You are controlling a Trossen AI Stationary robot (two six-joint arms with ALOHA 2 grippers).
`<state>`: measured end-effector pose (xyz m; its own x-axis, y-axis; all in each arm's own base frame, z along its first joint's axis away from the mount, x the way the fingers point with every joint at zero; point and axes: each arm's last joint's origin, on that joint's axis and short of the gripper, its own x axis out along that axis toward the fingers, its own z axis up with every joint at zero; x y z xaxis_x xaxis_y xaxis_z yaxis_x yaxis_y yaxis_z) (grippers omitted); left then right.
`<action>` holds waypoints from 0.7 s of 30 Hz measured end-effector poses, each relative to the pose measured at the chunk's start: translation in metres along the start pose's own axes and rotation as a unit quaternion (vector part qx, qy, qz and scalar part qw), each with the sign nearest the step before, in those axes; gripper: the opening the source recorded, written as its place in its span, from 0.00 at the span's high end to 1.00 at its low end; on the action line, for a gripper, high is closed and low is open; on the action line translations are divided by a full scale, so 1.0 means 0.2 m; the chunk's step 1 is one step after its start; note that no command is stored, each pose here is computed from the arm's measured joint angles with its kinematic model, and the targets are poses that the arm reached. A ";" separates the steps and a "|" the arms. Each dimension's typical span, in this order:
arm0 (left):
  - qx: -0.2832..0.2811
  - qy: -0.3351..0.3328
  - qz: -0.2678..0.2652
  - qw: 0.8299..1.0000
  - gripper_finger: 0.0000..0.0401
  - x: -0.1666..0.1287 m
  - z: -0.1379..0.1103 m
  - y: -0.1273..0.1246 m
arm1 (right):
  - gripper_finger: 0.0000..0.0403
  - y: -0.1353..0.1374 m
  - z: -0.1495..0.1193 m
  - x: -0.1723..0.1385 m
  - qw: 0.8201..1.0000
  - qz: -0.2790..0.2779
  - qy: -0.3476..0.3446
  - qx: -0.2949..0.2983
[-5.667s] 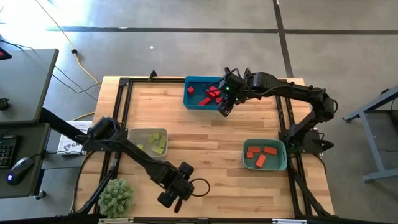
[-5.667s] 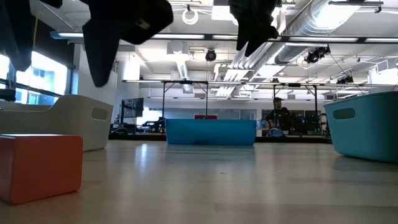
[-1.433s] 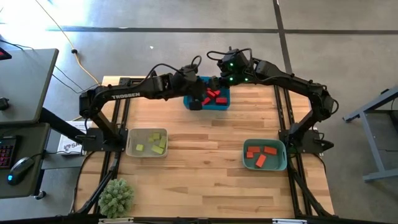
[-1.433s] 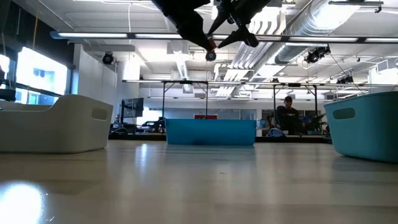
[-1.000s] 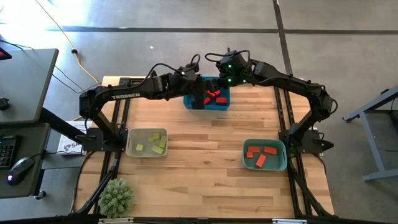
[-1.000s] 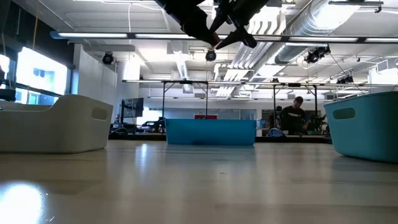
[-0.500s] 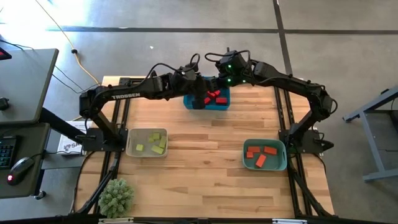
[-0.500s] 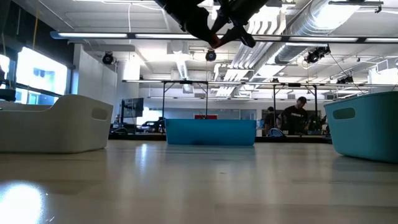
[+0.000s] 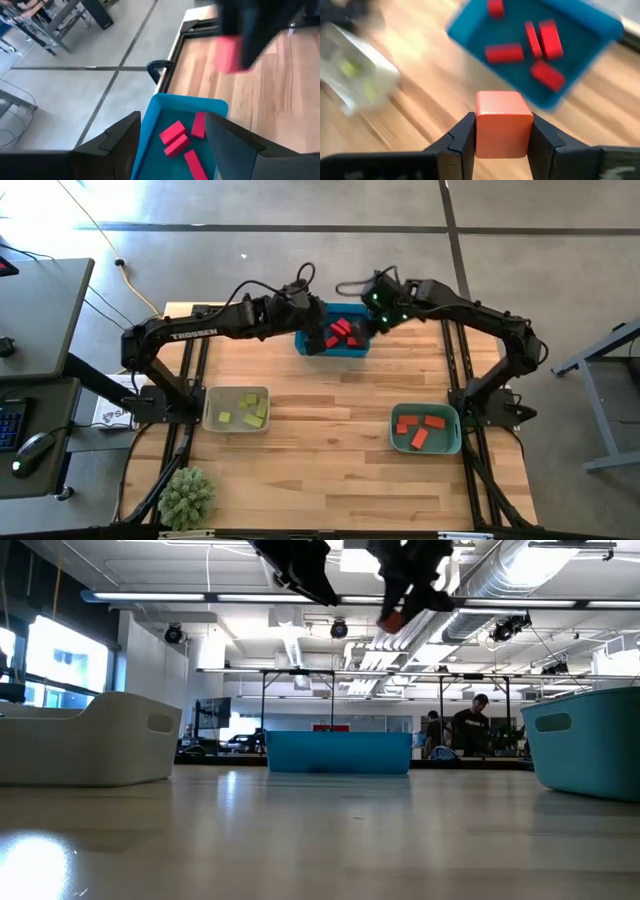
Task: Sort & place blocks by color
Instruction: Put the orange block into the green bin
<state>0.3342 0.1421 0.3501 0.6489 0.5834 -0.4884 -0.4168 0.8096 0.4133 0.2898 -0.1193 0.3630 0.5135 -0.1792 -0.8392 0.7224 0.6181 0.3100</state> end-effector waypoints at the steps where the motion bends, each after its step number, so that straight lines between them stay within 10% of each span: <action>1: -0.001 0.002 -0.001 1.000 0.48 0.00 0.00 0.00 | 0.72 0.00 -0.03 -0.01 1.000 -0.016 0.016 -0.005; 13: -0.024 0.011 -0.017 1.000 0.47 -0.03 0.00 -0.03 | 0.72 0.07 -0.35 -0.09 0.962 -0.210 0.142 -0.104; 21: -0.065 0.008 -0.029 0.997 0.47 -0.07 0.01 -0.08 | 0.72 0.03 -0.61 -0.06 0.962 -0.201 0.150 -0.107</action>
<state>0.3337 0.1212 0.3523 0.6654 0.5347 -0.5208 -0.4581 0.8434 0.2807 0.2309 -0.0211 0.3214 0.0323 -0.2282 -0.9731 0.7058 0.6946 -0.1395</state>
